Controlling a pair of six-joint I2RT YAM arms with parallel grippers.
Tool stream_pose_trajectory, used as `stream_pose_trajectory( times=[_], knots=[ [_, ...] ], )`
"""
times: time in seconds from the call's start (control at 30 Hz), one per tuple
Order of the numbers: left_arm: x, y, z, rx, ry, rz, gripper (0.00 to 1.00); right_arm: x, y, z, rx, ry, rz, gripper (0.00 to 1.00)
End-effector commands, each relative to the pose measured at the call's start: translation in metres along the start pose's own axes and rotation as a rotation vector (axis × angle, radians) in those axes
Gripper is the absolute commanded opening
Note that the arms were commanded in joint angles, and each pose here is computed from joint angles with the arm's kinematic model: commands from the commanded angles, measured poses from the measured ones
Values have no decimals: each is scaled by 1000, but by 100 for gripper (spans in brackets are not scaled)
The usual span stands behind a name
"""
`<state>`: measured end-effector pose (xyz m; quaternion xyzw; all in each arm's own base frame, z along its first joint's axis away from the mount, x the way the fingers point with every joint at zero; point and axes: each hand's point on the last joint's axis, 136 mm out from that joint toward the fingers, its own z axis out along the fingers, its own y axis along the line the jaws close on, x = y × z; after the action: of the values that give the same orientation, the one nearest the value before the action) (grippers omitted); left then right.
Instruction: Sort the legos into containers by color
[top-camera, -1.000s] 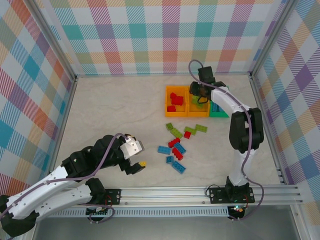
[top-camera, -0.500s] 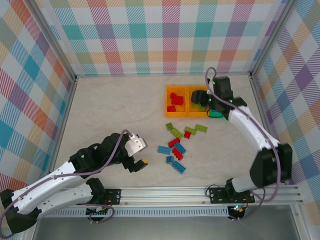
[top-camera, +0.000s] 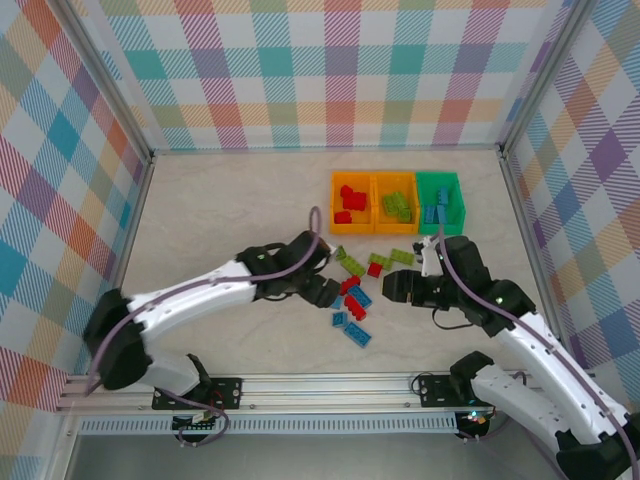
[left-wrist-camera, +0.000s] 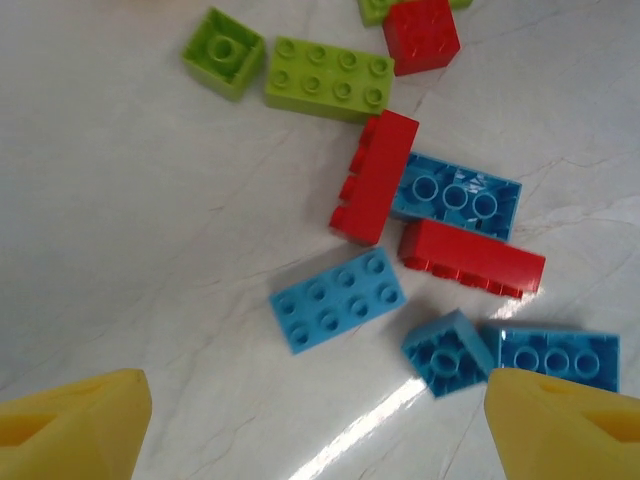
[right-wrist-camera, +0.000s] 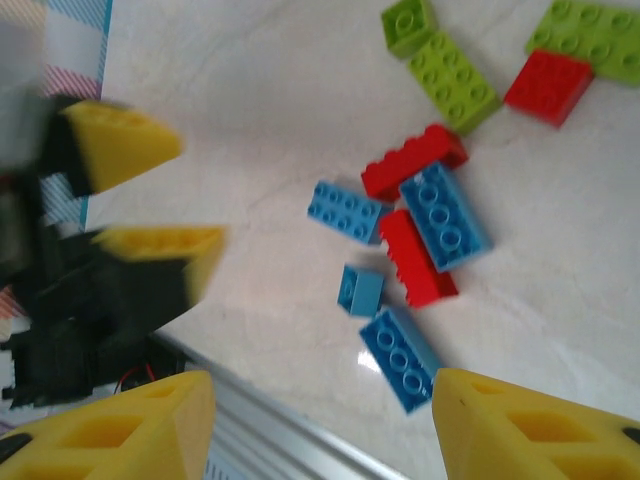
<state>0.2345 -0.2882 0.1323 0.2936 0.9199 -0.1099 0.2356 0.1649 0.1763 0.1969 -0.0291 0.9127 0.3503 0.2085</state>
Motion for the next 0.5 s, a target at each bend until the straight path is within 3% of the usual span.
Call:
stream_pose_trajectory(
  times=[0.0, 0.2, 0.33, 0.47],
  knots=[
    [-21, -21, 26, 103, 8, -38, 84, 28, -15, 3, 68, 99, 61, 61],
    [-39, -26, 76, 80, 40, -43, 72, 33, -12, 10, 63, 121, 55, 65],
    [-43, -19, 97, 53, 52, -71, 54, 34, -13, 11, 64, 117, 56, 66],
    [-41, -19, 112, 73, 73, -90, 49, 34, -16, 14, 65, 111, 63, 66]
  ],
)
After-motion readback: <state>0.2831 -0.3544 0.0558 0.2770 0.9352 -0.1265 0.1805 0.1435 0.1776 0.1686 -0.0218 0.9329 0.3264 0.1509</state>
